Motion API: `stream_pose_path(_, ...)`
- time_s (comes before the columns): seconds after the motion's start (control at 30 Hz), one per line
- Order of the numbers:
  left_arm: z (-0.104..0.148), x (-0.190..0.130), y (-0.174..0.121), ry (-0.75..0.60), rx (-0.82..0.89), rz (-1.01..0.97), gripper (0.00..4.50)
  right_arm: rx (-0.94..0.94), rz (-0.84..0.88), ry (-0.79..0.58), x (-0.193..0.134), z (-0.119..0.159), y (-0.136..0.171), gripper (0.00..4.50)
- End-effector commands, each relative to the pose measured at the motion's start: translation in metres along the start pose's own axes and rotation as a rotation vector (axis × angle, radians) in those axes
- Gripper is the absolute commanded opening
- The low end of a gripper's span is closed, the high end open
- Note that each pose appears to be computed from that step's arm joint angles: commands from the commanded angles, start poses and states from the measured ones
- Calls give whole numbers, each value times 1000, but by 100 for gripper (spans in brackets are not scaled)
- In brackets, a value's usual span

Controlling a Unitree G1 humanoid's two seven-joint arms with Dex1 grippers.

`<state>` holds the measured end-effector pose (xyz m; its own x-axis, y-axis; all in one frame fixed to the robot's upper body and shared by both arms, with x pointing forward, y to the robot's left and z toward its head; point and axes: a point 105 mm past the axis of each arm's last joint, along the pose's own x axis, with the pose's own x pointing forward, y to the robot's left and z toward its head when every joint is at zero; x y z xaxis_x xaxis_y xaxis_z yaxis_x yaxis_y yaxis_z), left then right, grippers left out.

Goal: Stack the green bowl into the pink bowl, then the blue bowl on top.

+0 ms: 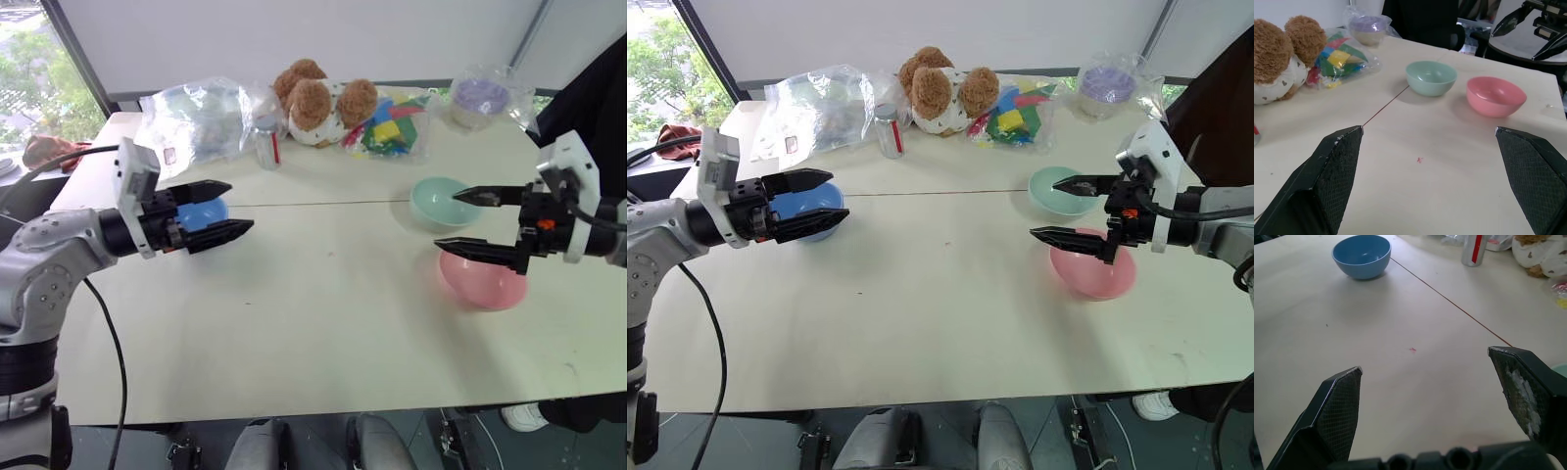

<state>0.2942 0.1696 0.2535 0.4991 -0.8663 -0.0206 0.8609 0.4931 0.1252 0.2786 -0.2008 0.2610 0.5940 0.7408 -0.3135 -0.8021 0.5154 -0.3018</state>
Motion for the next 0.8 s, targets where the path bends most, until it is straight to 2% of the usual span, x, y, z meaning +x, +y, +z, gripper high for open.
stream_pose_path(0.03,7,1,1,-8,62,5,446,-46,-46,8,-8,6,-7,450)
stream_pose_path(0.3,7,6,-3,7,71,-65,446,-9,-53,131,-11,-21,0,450)
stream_pose_path(0.53,4,13,-5,42,94,-161,446,32,-63,364,-16,-76,11,450)
stream_pose_path(0.8,0,19,-4,53,114,-191,446,39,-80,524,-17,-130,14,450)
